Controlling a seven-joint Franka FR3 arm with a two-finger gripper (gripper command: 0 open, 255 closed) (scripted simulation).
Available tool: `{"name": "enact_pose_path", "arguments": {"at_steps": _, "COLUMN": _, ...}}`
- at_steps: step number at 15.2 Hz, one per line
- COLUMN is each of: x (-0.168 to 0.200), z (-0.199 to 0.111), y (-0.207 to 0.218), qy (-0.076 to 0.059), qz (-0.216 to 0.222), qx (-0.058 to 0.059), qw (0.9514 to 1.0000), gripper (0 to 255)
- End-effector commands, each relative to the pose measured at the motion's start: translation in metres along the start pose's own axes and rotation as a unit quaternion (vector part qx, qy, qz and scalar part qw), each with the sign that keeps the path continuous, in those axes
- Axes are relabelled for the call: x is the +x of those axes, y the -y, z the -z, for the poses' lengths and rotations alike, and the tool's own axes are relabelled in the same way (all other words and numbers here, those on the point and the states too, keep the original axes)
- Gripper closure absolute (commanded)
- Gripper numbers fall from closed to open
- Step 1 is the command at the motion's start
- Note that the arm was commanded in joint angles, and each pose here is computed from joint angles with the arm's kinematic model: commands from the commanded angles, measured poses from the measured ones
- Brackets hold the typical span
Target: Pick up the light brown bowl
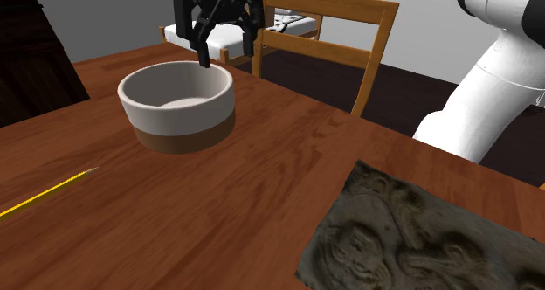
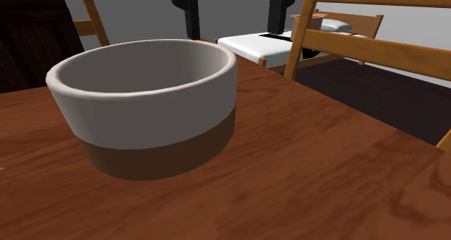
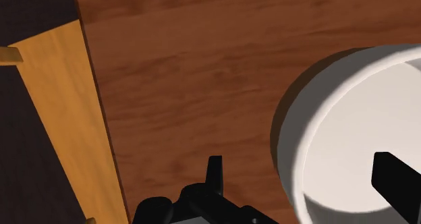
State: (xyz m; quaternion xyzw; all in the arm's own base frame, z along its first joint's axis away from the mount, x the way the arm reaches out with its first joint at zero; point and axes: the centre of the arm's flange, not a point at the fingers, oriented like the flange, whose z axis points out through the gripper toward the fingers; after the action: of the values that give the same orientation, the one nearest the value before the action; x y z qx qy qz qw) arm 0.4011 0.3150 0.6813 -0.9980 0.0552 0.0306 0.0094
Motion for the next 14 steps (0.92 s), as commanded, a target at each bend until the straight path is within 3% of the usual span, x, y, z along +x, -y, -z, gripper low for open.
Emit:
{"name": "enact_pose_path", "arguments": {"at_steps": 1, "x": 0.003, "z": -0.003, "y": 0.009, "qy": 0.002, "qz": -0.001, "qx": -0.001, "qw": 1.0000, "gripper": 0}}
{"name": "enact_pose_path", "arguments": {"at_steps": 9, "x": 0.005, "z": -0.037, "y": 0.008, "qy": 0.002, "qz": -0.001, "qx": -0.001, "qw": 1.0000, "gripper": 0}}
{"name": "enact_pose_path", "arguments": {"at_steps": 10, "x": 0.005, "z": -0.037, "y": 0.008, "qy": 0.002, "qz": -0.001, "qx": -0.001, "qw": 1.0000, "gripper": 255}}
{"name": "enact_pose_path", "arguments": {"at_steps": 14, "x": 0.005, "z": -0.037, "y": 0.009, "qy": 0.002, "qz": -0.001, "qx": -0.001, "qw": 1.0000, "gripper": 255}}
